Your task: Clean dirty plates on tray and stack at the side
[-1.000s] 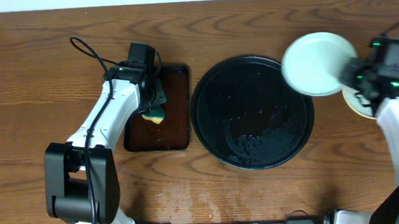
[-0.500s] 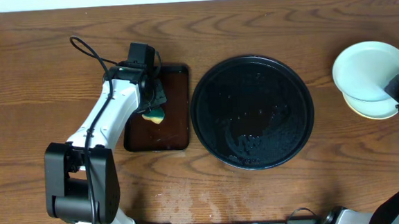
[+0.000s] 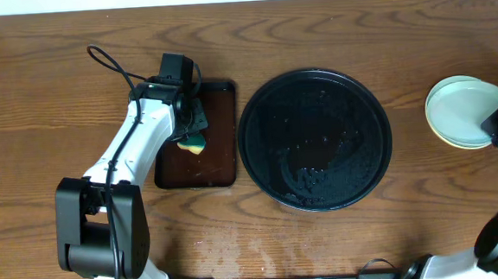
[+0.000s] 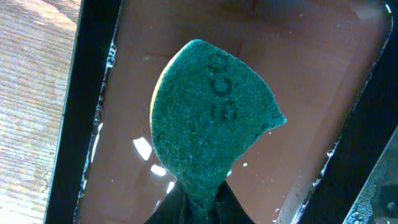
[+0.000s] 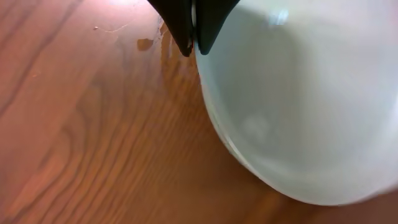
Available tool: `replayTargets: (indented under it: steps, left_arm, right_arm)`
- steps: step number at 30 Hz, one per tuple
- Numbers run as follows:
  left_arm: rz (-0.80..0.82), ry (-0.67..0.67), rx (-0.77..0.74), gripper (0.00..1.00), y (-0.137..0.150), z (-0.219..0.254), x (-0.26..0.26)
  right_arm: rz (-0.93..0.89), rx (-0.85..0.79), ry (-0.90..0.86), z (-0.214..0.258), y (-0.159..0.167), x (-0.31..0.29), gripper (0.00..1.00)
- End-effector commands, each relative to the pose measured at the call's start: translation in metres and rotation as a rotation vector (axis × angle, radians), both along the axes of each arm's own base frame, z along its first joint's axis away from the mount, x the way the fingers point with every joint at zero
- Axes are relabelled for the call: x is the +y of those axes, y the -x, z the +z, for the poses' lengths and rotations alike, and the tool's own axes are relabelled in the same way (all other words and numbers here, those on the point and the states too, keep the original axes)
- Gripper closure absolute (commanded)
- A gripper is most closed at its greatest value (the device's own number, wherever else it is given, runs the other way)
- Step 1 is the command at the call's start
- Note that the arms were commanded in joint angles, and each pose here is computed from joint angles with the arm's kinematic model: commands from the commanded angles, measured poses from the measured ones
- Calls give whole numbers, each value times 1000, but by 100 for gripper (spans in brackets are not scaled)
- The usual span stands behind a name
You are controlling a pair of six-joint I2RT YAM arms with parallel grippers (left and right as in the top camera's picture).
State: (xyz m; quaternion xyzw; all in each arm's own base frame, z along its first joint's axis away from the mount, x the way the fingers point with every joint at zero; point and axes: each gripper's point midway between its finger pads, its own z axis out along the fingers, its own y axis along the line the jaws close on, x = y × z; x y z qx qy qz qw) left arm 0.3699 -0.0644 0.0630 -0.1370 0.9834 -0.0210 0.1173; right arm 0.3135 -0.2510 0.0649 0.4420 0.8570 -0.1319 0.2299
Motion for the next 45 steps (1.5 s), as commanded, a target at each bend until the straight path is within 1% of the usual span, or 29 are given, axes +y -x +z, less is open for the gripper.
replayTargets:
  steps: [1, 4, 5, 7, 12, 18, 25, 26, 27, 28, 29, 30, 33, 35, 36, 39, 40, 42, 45]
  left_arm:
    - [-4, -17, 16, 92, 3, -6, 3]
    - [-3, -17, 15, 92, 3, -6, 3]
    - [-4, -17, 15, 92, 3, -6, 3]
    - [-3, -17, 15, 92, 3, -6, 4]
    - [-3, -16, 8, 92, 1, -6, 3]
    - [-3, -10, -29, 92, -8, -4, 2]
    - [-3, -9, -32, 92, -8, -4, 2]
    - [-3, -9, -32, 92, -8, -4, 2]
    - [-3, -9, -32, 92, -8, -4, 2]
    - [-3, -9, -32, 92, -8, -4, 2]
    - [-3, -9, -32, 92, -8, -4, 2]
    - [-4, -9, -32, 92, -8, -4, 1]
    - [-3, -9, -32, 92, -8, -4, 2]
    - [-10, -11, -32, 92, -8, -4, 2]
    - [-15, -12, -32, 92, -9, -4, 2]
    - [-21, -13, -33, 92, -9, -4, 2]
    - [-22, -13, -34, 92, -9, -4, 1]
    - [-22, -13, -36, 92, -9, -3, 1]
    - [-33, -16, -36, 92, -9, -3, 1]
  right_arm:
    - [-29, 18, -7, -14, 2, -5, 99]
    - [-20, -2, -11, -15, -3, -5, 99]
    - [-3, -38, -20, -12, -11, -4, 99]
    - [19, -59, -26, -11, -17, -2, 99]
    - [36, -66, -7, -8, -19, -5, 99]
    - [64, -63, 11, -7, -22, -7, 98]
    - [100, -66, 41, -3, -26, -10, 98]
    - [100, -67, 41, -3, -26, -10, 97]
    - [100, -67, 41, -3, -26, -10, 93]
    - [100, -67, 40, -3, -26, -10, 82]
    - [100, -67, 40, -3, -26, -10, 73]
    - [100, -67, 40, -3, -26, -10, 69]
    - [112, -78, 25, -3, -29, -7, 65]
    - [141, -104, -10, -4, -34, 0, 59]
    - [196, -122, -38, -5, -40, 8, 55]
    - [421, -195, -119, -1, -60, 39, 55]
    - [462, -219, -140, 1, -64, 47, 55]
    - [497, -249, -169, 3, -69, 56, 54]
    - [508, -250, -183, 3, -69, 61, 51]
